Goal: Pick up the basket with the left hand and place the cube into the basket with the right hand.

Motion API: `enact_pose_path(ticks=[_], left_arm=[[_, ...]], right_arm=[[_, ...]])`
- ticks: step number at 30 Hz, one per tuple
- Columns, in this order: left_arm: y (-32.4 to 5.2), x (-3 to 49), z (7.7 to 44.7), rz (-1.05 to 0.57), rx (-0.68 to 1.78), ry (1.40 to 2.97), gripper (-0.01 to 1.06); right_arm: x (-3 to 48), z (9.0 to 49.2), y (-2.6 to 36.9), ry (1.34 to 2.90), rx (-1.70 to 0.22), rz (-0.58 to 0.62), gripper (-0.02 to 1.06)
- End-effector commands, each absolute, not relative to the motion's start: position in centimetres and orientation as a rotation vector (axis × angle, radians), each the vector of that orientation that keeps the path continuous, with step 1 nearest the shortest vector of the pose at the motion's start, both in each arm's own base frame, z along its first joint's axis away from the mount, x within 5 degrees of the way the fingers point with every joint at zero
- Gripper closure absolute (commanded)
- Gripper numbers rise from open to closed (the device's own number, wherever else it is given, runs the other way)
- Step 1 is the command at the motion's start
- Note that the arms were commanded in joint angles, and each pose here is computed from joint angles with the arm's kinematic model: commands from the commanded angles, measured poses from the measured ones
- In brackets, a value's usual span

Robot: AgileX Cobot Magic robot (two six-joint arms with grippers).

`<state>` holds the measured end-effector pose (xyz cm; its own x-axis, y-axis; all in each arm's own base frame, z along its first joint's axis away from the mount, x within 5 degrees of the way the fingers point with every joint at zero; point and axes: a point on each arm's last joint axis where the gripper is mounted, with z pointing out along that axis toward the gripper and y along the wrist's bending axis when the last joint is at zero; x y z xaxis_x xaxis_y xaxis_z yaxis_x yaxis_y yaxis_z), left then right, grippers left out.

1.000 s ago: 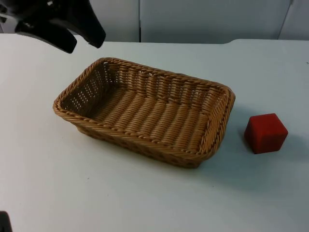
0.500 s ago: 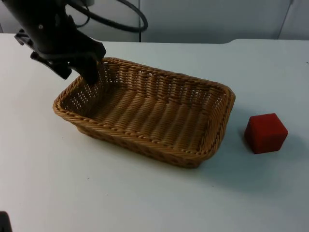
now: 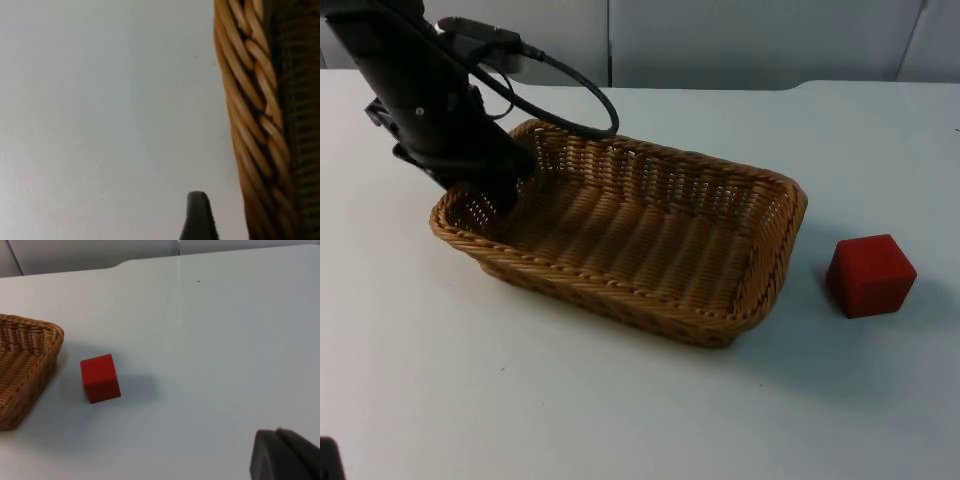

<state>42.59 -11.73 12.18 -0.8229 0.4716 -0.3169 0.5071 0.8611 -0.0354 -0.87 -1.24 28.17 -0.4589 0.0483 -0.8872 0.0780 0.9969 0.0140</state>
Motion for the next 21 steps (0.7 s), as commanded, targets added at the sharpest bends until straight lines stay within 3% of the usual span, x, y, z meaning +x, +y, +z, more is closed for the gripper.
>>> enact_pose_path(ticks=[1, 2, 5, 12, 21], left_arm=[[-12.0, 42.8, 12.4, -0.154, 0.757, 2.716, 0.52], [-11.9, 42.8, 12.4, -0.149, 0.762, 2.715, 0.61], [-11.8, 42.8, 12.4, -0.143, 0.763, 2.713, 1.05], [-11.6, 43.0, 12.8, -0.165, 0.656, 2.757, 1.05], [-10.3, 44.4, 17.3, -0.279, 0.572, 2.813, 1.05]], right_arm=[[-0.8, 28.2, -1.3, 2.037, 0.086, -0.039, 1.04], [-0.8, 28.2, -1.3, 2.037, 0.086, -0.039, 1.04], [-0.8, 28.2, -1.3, 2.037, 0.086, -0.039, 1.04], [-0.8, 28.2, -1.3, 2.037, 0.086, -0.039, 1.04], [-0.8, 28.2, -1.3, 2.037, 0.086, -0.039, 1.04]])
